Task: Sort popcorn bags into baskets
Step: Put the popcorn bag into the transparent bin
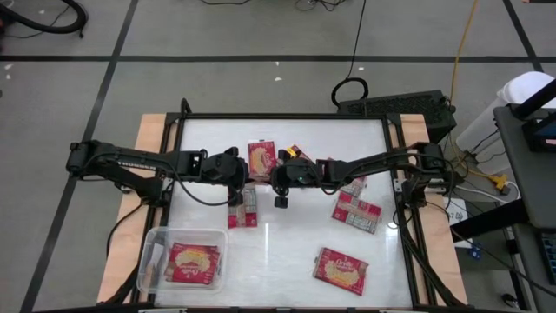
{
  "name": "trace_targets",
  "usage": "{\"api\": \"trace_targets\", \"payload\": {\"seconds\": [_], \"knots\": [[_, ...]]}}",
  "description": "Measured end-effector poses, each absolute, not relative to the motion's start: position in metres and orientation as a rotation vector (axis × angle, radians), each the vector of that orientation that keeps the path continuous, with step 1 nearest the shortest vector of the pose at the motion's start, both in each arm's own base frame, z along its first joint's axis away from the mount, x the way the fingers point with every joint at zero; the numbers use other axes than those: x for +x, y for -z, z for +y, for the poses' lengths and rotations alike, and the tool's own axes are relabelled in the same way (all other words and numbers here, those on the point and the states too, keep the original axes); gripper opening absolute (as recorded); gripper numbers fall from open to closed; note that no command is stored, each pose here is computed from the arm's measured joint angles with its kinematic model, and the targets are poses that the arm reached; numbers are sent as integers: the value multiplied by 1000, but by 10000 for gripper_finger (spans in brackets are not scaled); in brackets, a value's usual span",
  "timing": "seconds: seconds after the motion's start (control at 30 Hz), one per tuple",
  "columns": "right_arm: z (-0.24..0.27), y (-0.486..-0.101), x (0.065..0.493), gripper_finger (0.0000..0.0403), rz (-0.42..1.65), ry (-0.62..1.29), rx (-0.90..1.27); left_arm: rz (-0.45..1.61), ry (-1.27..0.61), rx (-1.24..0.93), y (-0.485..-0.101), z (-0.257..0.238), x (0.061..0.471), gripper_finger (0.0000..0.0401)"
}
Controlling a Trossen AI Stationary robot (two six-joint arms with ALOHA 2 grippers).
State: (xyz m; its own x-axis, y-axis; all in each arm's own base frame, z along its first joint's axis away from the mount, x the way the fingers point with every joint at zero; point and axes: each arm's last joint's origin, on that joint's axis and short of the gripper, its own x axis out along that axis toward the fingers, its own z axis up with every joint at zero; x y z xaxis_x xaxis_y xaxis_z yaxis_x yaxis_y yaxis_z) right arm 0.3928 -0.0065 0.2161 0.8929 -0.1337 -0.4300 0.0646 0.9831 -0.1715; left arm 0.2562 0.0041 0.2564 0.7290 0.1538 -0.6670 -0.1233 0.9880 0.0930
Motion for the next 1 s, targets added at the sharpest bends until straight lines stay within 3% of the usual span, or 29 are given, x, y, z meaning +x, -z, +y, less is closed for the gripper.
{"api": "trace_targets", "payload": {"seconds": [0.2, 0.5, 0.73, 1.0], "knots": [[-6, -217, 391, 23, 464, 91, -200, 742, -186, -15, -258, 3, 252, 124], [-8, -209, 382, 8, 494, 87, -224, 645, -335, -149, -280, 1, 229, 246], [-5, -200, 363, 10, 418, 58, -222, 527, -388, -204, -299, -3, 212, 260], [-3, -191, 340, 8, 264, 23, -200, 511, -422, -198, -300, -2, 212, 236]]}}
